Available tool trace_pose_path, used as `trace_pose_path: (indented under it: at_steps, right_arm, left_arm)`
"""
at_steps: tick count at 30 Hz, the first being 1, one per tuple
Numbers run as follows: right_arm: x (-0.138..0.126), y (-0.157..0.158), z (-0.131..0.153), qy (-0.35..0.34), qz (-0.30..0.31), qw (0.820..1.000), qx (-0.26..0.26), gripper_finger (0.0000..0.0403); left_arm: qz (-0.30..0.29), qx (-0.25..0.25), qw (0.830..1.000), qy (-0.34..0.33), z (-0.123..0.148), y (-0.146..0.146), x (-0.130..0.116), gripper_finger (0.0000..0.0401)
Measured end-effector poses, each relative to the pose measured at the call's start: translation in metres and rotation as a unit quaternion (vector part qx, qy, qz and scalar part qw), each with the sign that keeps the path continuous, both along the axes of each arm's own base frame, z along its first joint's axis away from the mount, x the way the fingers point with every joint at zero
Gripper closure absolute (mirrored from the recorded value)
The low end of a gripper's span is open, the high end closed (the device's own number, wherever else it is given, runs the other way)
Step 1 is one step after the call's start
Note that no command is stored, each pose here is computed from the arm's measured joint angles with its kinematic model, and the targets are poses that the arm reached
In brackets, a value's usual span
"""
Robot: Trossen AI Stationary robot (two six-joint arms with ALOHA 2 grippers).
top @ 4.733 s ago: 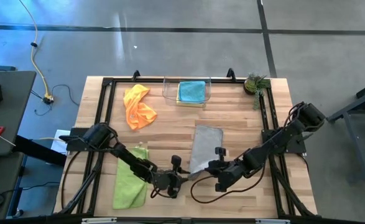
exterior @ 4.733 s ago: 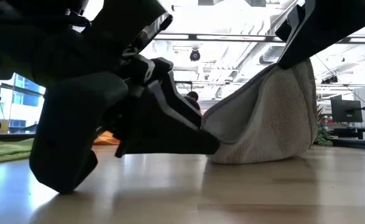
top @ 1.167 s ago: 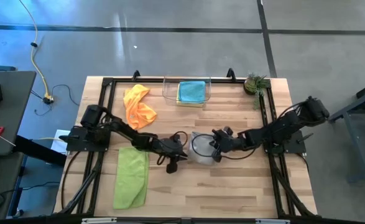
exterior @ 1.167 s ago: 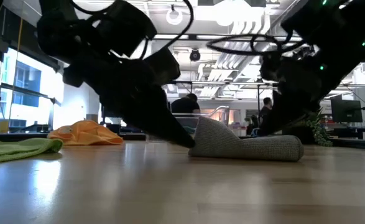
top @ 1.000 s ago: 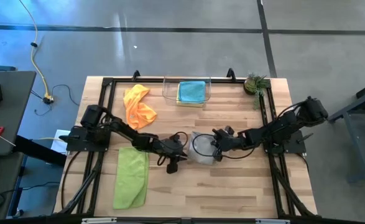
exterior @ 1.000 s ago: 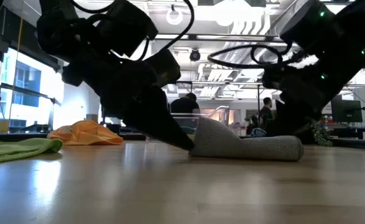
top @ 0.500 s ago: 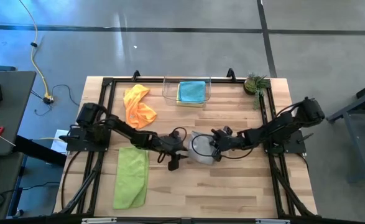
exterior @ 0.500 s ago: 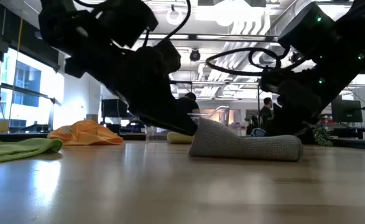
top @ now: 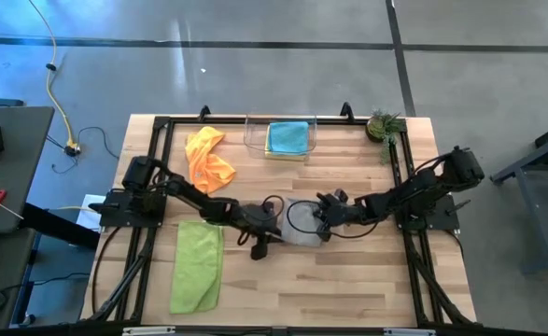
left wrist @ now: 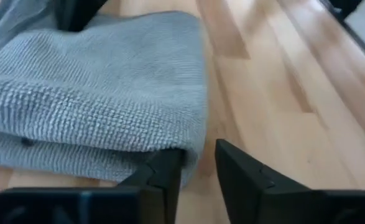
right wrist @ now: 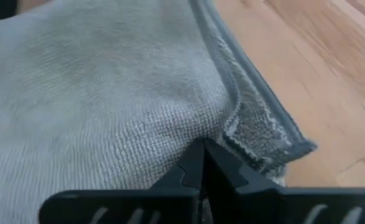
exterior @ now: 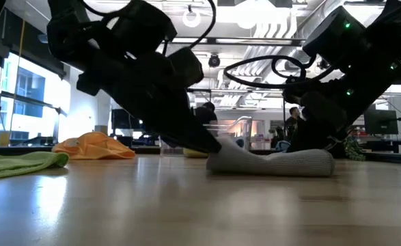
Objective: Fold microfiber towels
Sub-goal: Fold the gray towel on the table
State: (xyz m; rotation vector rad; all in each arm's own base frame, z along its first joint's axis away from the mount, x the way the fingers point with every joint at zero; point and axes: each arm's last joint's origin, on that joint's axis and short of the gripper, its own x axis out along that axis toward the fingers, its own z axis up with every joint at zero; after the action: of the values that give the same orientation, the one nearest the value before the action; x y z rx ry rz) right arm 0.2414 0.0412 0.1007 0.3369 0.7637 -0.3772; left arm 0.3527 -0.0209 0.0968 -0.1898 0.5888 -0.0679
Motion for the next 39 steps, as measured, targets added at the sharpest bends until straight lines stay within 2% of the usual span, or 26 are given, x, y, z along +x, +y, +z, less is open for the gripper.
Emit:
trace_pose_path:
  at_steps: [5,8,10,17,22,24,27,30,35,39]
  right_arm:
    - [-0.001,-0.004,-0.001,0.005,-0.026,1.0,0.011,0.0403]
    - [-0.001,-0.005,-0.001,0.008,-0.033,0.999,0.014,0.0403]
    - [-0.001,-0.005,-0.001,0.009,-0.031,0.999,0.016,0.0403]
    - [-0.002,-0.005,-0.002,0.012,-0.03,0.999,0.019,0.0402]
    - [-0.001,-0.005,-0.001,0.008,-0.027,0.999,0.021,0.0402]
    - [-0.001,-0.005,0.0,0.006,-0.022,1.0,0.019,0.0402]
    - [0.0,-0.004,0.007,0.001,-0.013,1.0,0.018,0.0393]
    - [0.004,-0.002,0.025,-0.032,0.005,0.999,0.014,0.0368]
    - [0.0,0.004,0.044,-0.063,0.023,0.998,0.016,0.0324]
    - [0.0,0.019,0.045,-0.076,0.047,0.996,0.024,0.0327]
  left_arm:
    - [-0.025,0.027,0.999,0.008,-0.002,-0.01,-0.002,0.0369]
    - [-0.011,0.042,0.999,0.031,-0.005,-0.012,-0.005,0.0394]
    - [0.007,0.041,0.998,0.041,-0.007,-0.012,-0.006,0.0397]
    - [0.019,0.044,0.996,0.081,0.003,-0.003,-0.014,0.0341]
    - [0.012,0.055,0.995,0.087,0.03,0.005,-0.023,0.0289]
    - [0.001,0.063,0.995,0.077,0.042,0.009,-0.026,0.0275]
    - [-0.027,0.054,0.998,0.022,0.056,0.014,-0.022,0.0271]
    - [-0.039,0.046,0.998,-0.02,0.057,0.022,-0.015,0.0284]
    - [-0.013,0.05,0.997,-0.049,0.041,0.041,-0.004,0.033]
    - [0.008,0.049,0.998,-0.039,0.02,0.056,0.003,0.0371]
